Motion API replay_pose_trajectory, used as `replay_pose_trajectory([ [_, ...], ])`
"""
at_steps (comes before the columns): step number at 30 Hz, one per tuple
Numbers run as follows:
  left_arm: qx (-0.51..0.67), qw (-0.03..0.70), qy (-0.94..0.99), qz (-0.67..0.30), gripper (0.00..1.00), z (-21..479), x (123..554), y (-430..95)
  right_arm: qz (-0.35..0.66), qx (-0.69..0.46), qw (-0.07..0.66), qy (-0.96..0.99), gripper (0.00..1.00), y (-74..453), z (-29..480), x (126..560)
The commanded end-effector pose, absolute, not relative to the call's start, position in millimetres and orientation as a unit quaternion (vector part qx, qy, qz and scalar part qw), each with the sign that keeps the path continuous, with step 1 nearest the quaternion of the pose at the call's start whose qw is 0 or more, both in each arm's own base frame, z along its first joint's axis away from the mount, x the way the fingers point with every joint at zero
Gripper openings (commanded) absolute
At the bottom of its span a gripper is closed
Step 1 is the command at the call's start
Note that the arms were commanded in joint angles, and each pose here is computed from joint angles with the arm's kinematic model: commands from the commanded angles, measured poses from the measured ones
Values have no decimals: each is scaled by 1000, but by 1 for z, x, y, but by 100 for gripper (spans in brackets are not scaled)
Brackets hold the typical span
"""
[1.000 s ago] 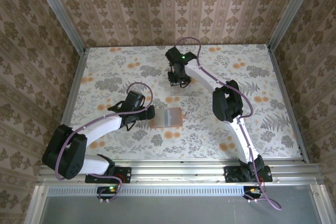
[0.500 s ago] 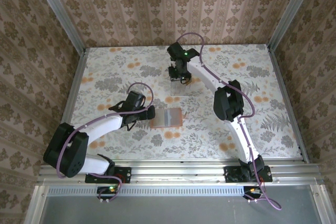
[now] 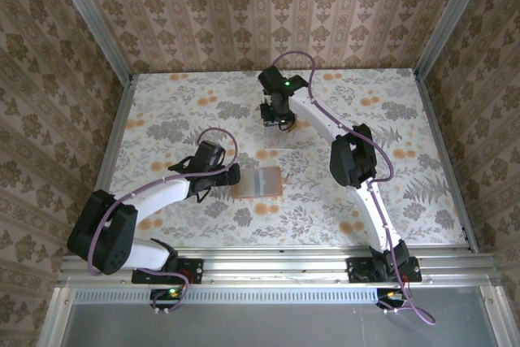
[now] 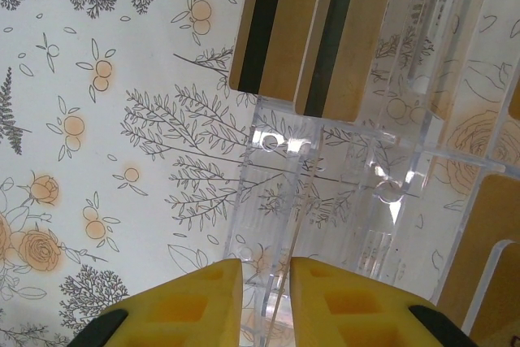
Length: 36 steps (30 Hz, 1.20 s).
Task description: Put the credit cards into the card holder
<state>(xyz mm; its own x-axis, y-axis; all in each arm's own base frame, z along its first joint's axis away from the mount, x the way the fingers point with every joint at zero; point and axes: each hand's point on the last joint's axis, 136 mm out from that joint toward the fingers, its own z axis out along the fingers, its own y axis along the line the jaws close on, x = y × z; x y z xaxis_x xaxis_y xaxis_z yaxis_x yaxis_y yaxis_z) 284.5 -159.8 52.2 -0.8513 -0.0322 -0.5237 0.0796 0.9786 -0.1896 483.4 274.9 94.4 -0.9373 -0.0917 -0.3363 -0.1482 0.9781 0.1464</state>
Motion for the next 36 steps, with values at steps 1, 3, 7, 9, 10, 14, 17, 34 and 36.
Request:
replay_pose_trajectory([
  [1,20,272,958,-93,100,49,283,-157,78,-61,147,984,24,272,84,479],
  [3,19,271,958,-94,100,49,283,-157,71,-62,145,985,23,270,81,478],
  [7,18,272,958,-94,100,49,283,-156,62,-63,142,986,22,266,78,477],
  [9,18,273,957,-94,100,49,283,-156,59,-65,141,986,21,265,77,477],
  [10,18,275,957,-95,100,50,283,-157,58,-64,142,986,20,265,77,477],
  [14,18,274,957,-94,100,50,283,-156,58,-64,143,986,19,265,77,477],
  [17,18,274,957,-94,100,49,283,-156,60,-64,144,986,32,265,78,477],
  [34,19,276,956,-97,100,51,285,-159,39,-80,138,986,36,263,72,476],
  [36,20,277,956,-97,100,51,285,-159,18,-92,135,986,36,260,70,474],
])
